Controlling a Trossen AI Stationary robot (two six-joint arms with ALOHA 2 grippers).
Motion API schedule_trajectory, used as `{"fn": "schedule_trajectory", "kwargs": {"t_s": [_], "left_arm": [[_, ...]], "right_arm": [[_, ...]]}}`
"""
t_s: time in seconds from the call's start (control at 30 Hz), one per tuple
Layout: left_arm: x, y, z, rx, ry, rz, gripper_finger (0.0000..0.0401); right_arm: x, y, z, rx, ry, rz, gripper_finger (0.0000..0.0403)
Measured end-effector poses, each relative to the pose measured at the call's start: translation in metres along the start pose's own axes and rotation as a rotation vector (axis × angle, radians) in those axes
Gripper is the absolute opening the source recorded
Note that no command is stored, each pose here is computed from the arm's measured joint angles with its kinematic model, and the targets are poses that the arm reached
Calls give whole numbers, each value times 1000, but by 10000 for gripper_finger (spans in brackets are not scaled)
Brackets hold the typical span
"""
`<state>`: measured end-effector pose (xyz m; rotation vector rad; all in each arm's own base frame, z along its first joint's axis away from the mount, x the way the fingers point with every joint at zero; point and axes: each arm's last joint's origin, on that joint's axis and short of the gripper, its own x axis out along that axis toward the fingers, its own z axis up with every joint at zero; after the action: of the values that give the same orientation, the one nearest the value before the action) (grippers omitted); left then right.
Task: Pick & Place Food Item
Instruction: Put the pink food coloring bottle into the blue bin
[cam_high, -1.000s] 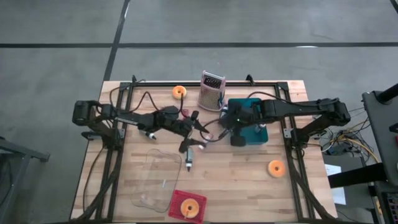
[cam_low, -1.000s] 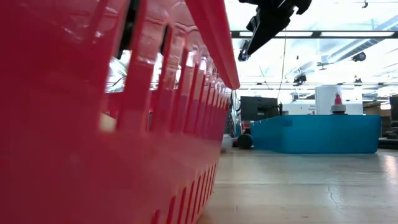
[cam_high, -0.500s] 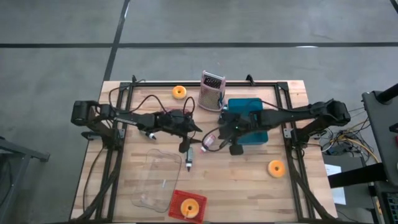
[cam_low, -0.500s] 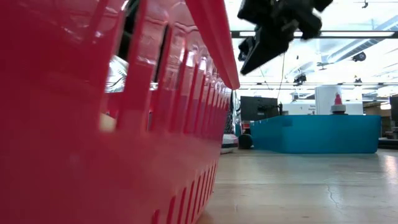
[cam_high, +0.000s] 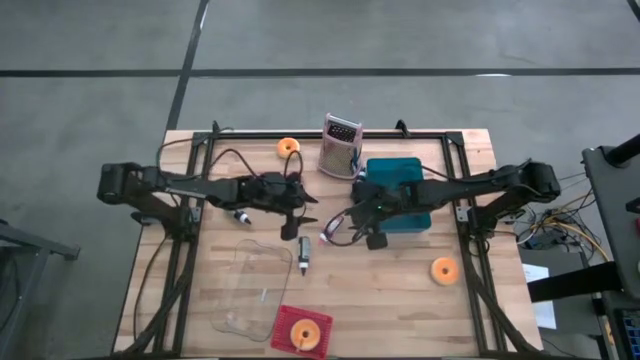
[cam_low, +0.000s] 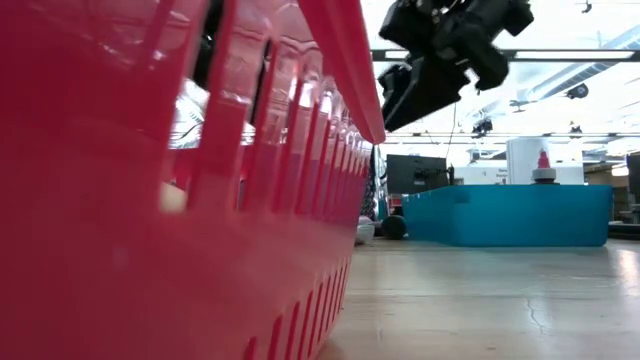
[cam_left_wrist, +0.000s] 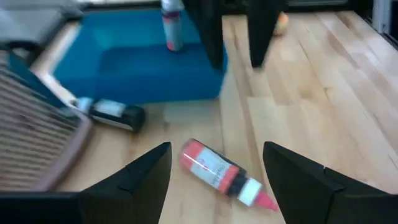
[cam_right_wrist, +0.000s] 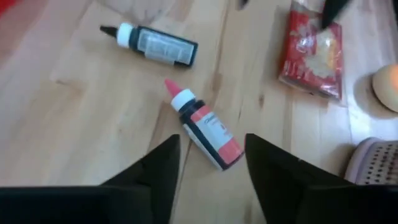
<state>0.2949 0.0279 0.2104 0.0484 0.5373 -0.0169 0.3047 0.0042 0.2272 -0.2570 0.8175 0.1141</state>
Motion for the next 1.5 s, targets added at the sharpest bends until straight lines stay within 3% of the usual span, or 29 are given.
{"fn": "schedule_trajectory", "kwargs": {"t_s": [0.13,0.3,0.63,0.97,1.37,1.5], "left_arm": [[-21,0,3,10,-23,73,257],[-47,-2,-7,1,-103,112,257],[-83,-7,-34,-50,-271,166,257],[-91,-7,-36,-59,-295,181,257],[-90,-7,-36,-59,-294,183,257],[-90,-7,-36,-59,-293,183,257]], "right_arm": [[26,-1,4,-53,101,13,225],[63,-3,8,-110,269,65,244],[78,-15,35,-249,258,82,243],[105,-10,22,-260,353,176,242],[117,-13,16,-268,363,178,242],[118,-12,15,-262,368,181,221]]}}
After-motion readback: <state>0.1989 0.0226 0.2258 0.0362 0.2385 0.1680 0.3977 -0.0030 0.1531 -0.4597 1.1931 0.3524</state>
